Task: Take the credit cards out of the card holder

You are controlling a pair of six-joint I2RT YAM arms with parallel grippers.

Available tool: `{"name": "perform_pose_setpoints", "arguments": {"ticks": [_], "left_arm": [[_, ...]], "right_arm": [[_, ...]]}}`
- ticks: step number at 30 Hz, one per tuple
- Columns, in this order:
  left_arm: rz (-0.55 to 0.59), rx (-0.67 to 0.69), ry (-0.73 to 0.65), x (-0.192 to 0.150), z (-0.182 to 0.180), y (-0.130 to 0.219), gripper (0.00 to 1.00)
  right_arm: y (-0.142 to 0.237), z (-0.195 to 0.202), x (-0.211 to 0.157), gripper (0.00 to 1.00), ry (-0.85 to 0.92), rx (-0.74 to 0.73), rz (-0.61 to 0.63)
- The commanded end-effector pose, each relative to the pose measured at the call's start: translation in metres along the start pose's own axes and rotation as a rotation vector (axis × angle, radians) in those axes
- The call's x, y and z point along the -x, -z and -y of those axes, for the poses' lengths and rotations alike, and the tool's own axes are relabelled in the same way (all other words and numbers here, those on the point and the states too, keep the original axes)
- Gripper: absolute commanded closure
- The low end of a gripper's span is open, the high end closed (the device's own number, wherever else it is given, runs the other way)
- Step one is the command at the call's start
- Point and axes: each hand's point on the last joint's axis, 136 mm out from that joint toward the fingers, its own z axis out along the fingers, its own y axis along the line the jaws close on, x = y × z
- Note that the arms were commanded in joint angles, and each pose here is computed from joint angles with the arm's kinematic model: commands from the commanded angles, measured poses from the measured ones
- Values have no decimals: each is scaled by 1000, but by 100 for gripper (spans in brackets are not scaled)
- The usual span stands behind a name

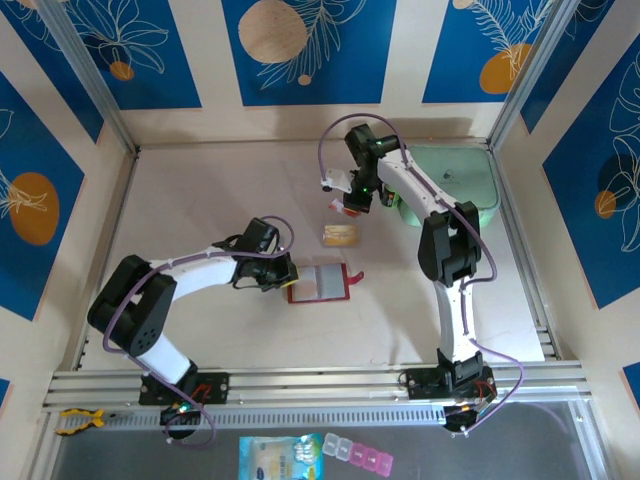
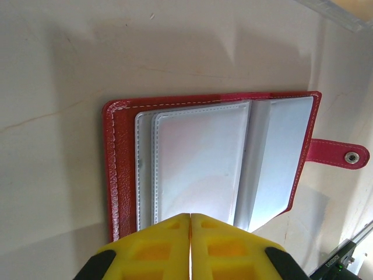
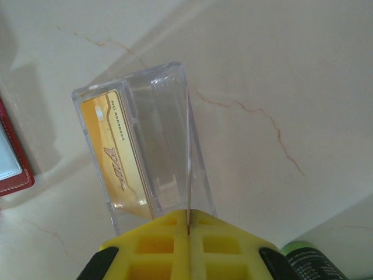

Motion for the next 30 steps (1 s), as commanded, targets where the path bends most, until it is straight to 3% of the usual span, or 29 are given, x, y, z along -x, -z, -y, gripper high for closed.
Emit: {"name": "perform_pose_setpoints", "arguments": {"ticks": [1, 8, 18, 30], "left_arm": [[2, 15, 7, 0, -4, 4, 90], [-5, 13, 9, 0, -3, 3, 90], [-6, 5, 4, 1, -1, 3, 90], [-3, 8, -2, 3, -4, 1, 92]], "right_arm": [[-3, -6, 1, 97, 15, 49, 11], [-7, -10, -1, 87, -3, 72, 15], [18, -12, 9, 86, -42, 33, 69], [31, -47, 38, 90, -394, 67, 254]]}}
